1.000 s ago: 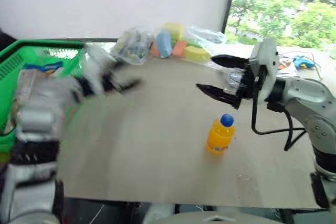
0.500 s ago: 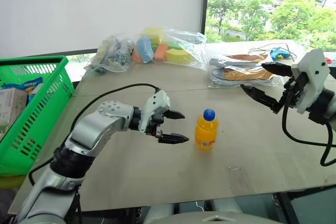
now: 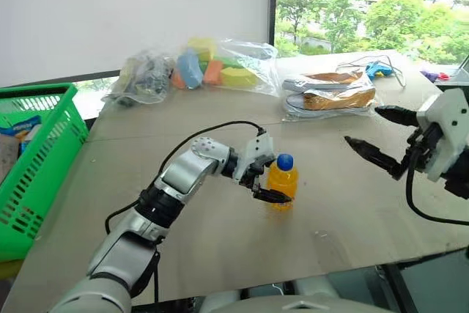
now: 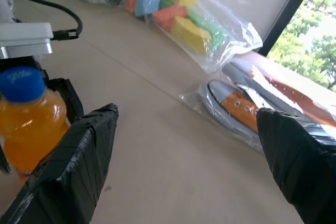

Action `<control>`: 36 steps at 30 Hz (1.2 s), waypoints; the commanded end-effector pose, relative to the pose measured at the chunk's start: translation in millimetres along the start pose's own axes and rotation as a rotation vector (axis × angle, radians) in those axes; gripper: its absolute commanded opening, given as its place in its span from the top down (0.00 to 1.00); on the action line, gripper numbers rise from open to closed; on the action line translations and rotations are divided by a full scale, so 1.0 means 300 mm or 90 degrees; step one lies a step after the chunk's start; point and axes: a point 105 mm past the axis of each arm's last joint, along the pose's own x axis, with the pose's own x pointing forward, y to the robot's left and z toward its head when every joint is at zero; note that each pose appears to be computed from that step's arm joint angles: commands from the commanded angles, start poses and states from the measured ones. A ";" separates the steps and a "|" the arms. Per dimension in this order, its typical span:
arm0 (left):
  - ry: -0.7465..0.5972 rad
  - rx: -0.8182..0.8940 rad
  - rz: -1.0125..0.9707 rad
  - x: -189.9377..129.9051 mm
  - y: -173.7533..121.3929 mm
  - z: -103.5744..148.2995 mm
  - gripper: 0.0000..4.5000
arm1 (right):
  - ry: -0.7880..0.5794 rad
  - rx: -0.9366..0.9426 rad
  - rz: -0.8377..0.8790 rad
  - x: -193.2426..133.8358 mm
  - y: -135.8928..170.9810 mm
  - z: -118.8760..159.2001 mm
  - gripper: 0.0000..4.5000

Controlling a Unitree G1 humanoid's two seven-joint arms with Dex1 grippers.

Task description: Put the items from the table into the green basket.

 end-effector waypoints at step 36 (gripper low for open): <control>-0.160 0.061 1.054 -1.191 0.172 0.247 0.33 | -0.306 0.015 0.313 0.550 0.258 0.459 0.00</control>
